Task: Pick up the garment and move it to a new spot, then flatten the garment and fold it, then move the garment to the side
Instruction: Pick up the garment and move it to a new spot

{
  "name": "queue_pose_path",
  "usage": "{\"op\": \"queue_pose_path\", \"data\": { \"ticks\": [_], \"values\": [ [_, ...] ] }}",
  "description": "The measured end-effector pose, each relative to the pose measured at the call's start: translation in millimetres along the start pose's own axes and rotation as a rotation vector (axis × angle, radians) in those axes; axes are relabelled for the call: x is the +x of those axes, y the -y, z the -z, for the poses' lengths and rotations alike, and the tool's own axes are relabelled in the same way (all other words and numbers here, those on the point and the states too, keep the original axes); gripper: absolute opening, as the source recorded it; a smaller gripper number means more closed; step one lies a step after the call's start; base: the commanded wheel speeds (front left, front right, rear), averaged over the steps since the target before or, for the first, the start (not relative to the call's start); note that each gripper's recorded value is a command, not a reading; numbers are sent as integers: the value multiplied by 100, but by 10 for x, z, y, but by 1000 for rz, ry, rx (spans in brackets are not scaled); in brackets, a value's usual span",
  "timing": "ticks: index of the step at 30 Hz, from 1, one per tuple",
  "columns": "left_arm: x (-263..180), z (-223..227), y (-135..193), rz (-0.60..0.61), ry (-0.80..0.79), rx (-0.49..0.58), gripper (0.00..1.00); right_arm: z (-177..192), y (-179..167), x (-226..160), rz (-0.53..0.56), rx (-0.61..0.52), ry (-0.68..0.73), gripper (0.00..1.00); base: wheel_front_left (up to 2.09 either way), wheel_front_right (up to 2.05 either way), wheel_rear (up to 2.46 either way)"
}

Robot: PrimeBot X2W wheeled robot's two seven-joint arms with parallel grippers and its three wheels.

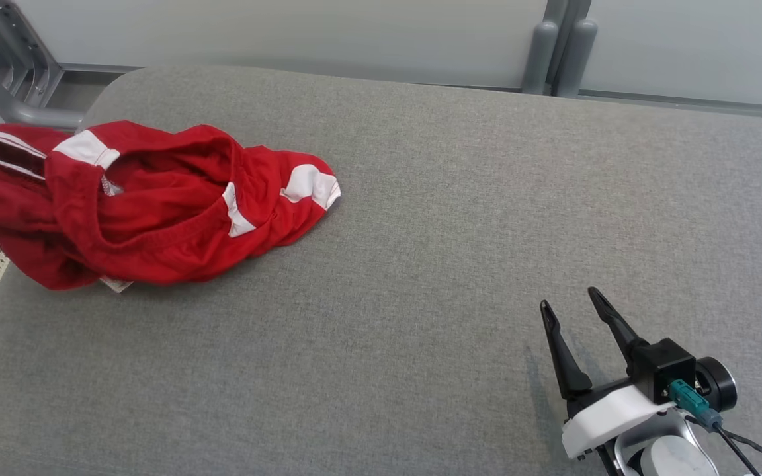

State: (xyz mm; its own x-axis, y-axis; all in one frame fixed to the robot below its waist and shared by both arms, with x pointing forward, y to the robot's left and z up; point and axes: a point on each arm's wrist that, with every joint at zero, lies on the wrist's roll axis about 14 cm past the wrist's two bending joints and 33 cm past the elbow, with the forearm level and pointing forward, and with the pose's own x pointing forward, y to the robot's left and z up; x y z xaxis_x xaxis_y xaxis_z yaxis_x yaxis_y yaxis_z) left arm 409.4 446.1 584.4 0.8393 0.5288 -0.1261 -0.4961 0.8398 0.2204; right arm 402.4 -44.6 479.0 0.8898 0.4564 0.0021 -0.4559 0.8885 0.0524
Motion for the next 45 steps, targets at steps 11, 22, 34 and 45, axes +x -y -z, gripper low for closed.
{"op": "queue_pose_path", "data": {
  "ticks": [11,22,34,45],
  "values": [
    [-20,-1086,464,110,280,6,0,-13,99,-132,51,17,2,100,0,0,0],
    [-309,-1937,1207,295,489,29,0,-43,349,-315,144,22,9,100,0,0,0],
    [-1092,-1892,2735,698,533,15,0,-115,613,-553,253,57,35,100,0,0,0],
    [-2044,-1533,4126,1110,473,31,0,-125,924,-881,388,86,44,100,0,0,0]
  ]
}}
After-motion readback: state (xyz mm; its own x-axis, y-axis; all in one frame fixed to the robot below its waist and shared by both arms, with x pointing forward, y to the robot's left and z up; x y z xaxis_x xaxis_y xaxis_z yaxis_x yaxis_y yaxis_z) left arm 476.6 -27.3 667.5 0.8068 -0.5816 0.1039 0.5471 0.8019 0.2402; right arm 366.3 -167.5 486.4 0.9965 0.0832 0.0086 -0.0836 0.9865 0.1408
